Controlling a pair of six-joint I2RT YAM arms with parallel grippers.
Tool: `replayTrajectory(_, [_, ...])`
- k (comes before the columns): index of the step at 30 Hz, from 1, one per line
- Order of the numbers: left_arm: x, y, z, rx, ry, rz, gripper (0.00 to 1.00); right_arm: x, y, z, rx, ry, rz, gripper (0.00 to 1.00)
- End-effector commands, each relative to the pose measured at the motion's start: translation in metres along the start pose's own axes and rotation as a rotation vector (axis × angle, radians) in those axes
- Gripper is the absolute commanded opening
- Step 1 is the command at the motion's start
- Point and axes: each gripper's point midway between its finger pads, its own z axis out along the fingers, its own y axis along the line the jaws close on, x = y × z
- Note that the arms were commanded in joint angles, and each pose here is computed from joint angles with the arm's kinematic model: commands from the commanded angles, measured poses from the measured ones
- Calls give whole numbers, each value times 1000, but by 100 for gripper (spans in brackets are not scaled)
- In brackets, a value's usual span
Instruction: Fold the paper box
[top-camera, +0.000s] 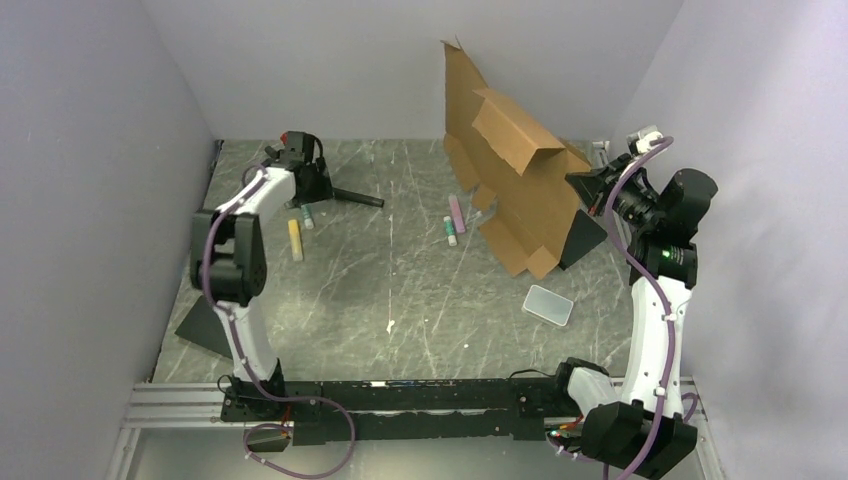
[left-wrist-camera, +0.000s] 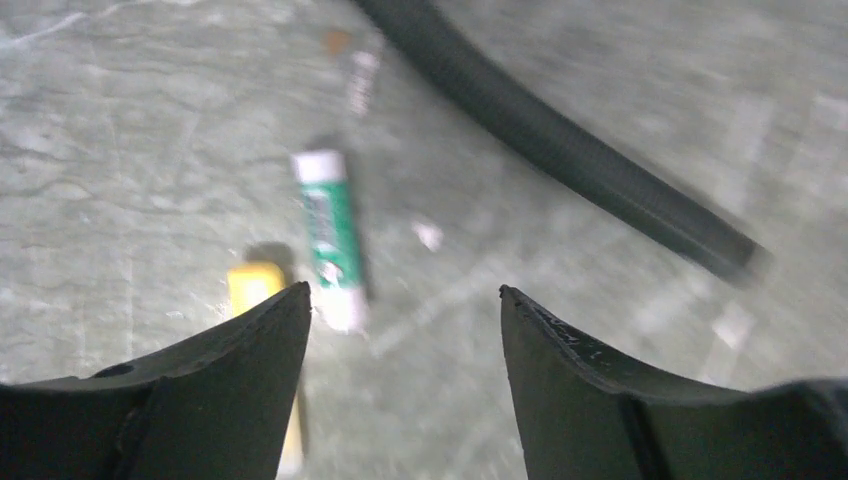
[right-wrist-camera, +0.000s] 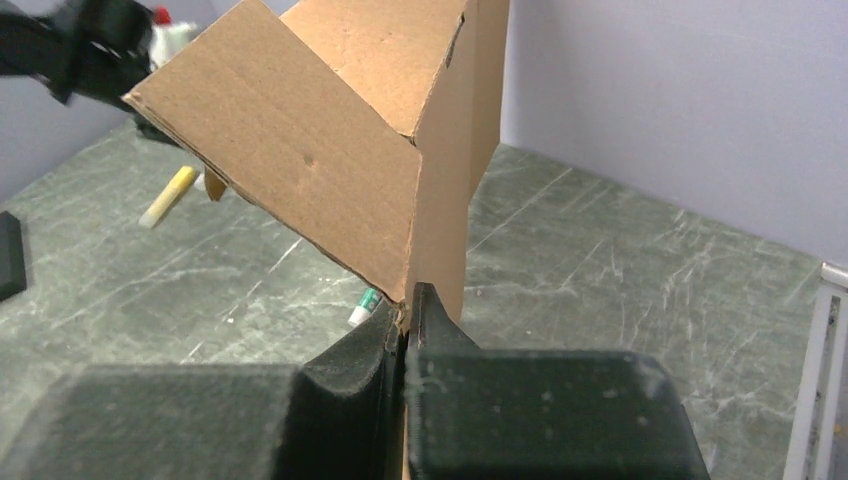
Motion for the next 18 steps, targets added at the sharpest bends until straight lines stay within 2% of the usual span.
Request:
replayTrajectory(1, [-45, -53, -132, 459, -214, 55, 76, -20, 19, -9, -74, -32, -173, 0])
replayTrajectory(4, [-43, -70, -210, 724, -423, 169, 87, -39, 21, -11, -83, -37, -251, 0])
replayTrajectory(7, [-41, -65, -272, 822, -613, 267, 99, -70, 22, -10, -101, -64, -315, 0])
replayTrajectory(9, [-37, -58, -299, 837, -690, 306, 99, -92, 31, -11, -142, -86, -341, 0])
replayTrajectory(12, [-28, -52, -330, 868, -741, 364, 100, -115, 53, -17, -225, -120, -356, 0])
replayTrajectory(16, [-8, -52, -378, 967, -799, 518, 100, -116, 87, -31, -359, -124, -334, 0])
replayTrajectory(18, [-1, -51, -404, 1000, -875, 601, 100, -113, 103, -39, -414, -119, -320, 0])
